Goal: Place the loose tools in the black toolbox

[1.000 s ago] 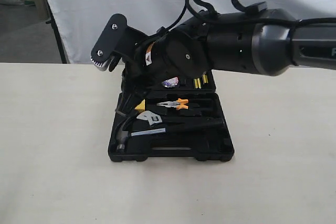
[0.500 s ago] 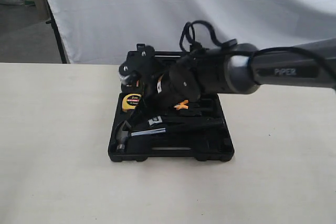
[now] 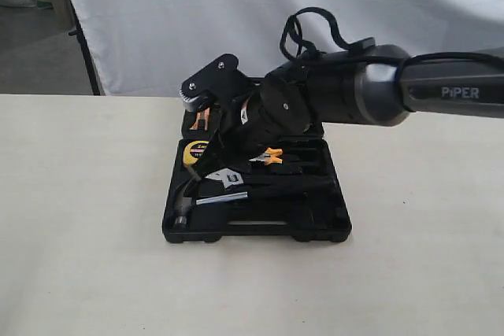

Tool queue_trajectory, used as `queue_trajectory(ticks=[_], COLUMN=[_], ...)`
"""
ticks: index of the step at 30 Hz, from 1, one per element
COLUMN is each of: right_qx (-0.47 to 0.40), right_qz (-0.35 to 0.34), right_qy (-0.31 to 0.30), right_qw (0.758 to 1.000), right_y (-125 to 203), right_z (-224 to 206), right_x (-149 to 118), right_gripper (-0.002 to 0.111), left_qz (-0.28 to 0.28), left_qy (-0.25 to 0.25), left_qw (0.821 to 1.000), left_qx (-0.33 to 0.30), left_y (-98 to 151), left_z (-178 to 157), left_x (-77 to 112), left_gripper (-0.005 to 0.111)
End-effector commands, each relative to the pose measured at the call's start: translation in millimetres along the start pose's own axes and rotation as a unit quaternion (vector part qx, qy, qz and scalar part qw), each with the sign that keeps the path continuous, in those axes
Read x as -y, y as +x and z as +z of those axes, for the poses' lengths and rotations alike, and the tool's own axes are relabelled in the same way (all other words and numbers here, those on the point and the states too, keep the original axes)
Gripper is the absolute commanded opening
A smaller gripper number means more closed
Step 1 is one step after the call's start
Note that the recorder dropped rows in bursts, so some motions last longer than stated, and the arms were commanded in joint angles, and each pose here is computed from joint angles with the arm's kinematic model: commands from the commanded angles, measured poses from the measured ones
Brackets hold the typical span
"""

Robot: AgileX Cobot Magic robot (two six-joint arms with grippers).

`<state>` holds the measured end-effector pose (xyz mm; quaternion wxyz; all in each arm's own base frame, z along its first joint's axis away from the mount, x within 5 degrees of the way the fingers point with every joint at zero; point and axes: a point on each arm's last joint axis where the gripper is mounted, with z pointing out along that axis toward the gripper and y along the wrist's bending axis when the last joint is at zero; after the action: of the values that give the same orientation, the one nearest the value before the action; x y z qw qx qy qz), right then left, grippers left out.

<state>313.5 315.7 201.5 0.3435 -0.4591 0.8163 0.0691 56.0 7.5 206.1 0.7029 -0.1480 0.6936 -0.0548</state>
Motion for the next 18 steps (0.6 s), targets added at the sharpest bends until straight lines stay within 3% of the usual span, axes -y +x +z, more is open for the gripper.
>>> queue_trajectory(ticks=[1,4,9,18], right_qx=[0.028,-0.005,-0.143,-0.071], right_qz=[0.027,0.025,0.02,0.02], right_qy=[-0.007,-0.017,-0.046,-0.033], right_qw=[0.999,1.0,0.988,0.997], right_y=[-8,6,67,22], right_z=[-7,17,78,17], right_x=[-2,-10,-31,-16], right_gripper=[0.0,0.0,0.0,0.0], left_qz=[0.0,0.0,0.0,0.0], left_qy=[-0.01,-0.01,-0.01,-0.01], left_qw=[1.0,1.0,1.0,1.0], left_qx=[0.01,0.01,0.01,0.01], left_y=[-2,-2,-2,-2], left_z=[0,0,0,0], left_x=[-0.9,-0.9,-0.9,-0.9], left_gripper=[0.001,0.001,0.001,0.001])
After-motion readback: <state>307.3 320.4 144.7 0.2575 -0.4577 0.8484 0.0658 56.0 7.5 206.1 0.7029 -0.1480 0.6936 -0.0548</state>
